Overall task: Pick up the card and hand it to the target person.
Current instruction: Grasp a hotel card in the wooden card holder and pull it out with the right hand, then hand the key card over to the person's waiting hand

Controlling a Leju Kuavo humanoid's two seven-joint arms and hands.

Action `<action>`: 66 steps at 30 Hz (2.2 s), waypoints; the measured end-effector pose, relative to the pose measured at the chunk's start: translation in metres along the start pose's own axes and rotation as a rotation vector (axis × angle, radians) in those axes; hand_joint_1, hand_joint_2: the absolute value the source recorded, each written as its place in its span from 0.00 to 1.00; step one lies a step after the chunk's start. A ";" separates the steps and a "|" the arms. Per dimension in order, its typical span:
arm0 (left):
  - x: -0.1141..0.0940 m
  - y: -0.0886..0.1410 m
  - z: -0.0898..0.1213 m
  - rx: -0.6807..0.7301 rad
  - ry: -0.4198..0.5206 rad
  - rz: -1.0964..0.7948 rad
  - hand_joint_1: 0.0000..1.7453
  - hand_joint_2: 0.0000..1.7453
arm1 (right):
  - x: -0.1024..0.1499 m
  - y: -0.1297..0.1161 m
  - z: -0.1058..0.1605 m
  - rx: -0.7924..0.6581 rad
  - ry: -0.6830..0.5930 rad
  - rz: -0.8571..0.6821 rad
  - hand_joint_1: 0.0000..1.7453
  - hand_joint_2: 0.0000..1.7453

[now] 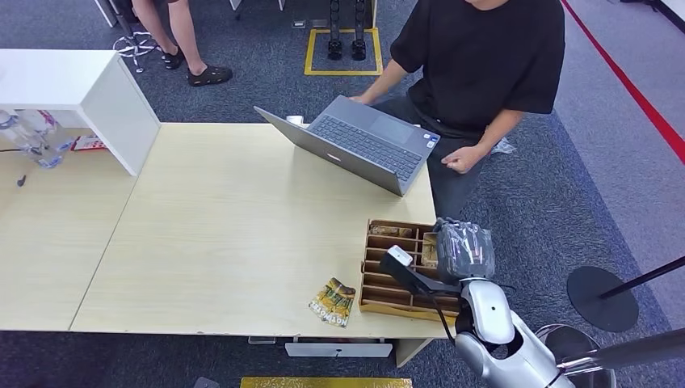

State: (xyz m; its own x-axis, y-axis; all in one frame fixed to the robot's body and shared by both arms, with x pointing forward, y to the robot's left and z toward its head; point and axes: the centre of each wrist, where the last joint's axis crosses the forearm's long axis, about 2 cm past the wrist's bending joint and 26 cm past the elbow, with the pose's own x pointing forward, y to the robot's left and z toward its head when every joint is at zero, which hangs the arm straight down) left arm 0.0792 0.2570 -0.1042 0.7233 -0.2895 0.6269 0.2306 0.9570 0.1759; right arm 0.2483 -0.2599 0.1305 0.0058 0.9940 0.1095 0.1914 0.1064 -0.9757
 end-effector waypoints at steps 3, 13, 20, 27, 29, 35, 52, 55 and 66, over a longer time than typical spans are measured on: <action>0.000 0.000 0.000 0.000 -0.001 0.000 0.00 0.00 | 0.001 -0.005 -0.001 -0.019 -0.010 0.006 0.96 1.00; 0.000 0.001 0.000 0.000 -0.002 0.000 0.00 0.00 | 0.003 -0.012 0.000 -0.089 -0.027 -0.009 1.00 1.00; 0.000 0.001 0.000 -0.002 -0.002 -0.003 0.00 0.00 | 0.000 -0.017 -0.001 -0.200 -0.028 -0.022 0.99 1.00; 0.000 0.001 0.000 -0.003 -0.003 -0.005 0.00 0.00 | -0.005 -0.022 -0.004 -0.248 -0.012 -0.027 0.99 1.00; 0.000 0.001 0.000 -0.003 -0.003 -0.006 0.00 0.00 | -0.006 -0.025 -0.005 -0.262 -0.007 -0.029 0.99 1.00; 0.000 0.001 0.000 -0.005 -0.003 -0.008 0.00 0.00 | -0.011 -0.034 -0.009 -0.301 0.009 -0.033 0.99 1.00; 0.000 0.004 -0.001 -0.016 -0.004 -0.018 0.00 0.00 | -0.033 -0.059 -0.025 -0.366 0.058 0.005 0.95 1.00; 0.002 0.004 -0.002 -0.021 -0.003 -0.023 0.00 0.00 | -0.045 -0.071 -0.033 -0.395 0.077 0.028 0.99 1.00; 0.009 0.006 -0.006 -0.029 -0.010 -0.046 0.00 0.00 | -0.084 -0.102 -0.049 -0.579 0.131 0.091 1.00 1.00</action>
State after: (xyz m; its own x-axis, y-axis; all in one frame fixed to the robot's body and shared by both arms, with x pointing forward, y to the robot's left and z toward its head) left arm 0.0908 0.2605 -0.1023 0.7049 -0.3328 0.6264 0.2820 0.9418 0.1830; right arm 0.2761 -0.3560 0.2300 0.1614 0.9829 0.0887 0.6878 -0.0476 -0.7243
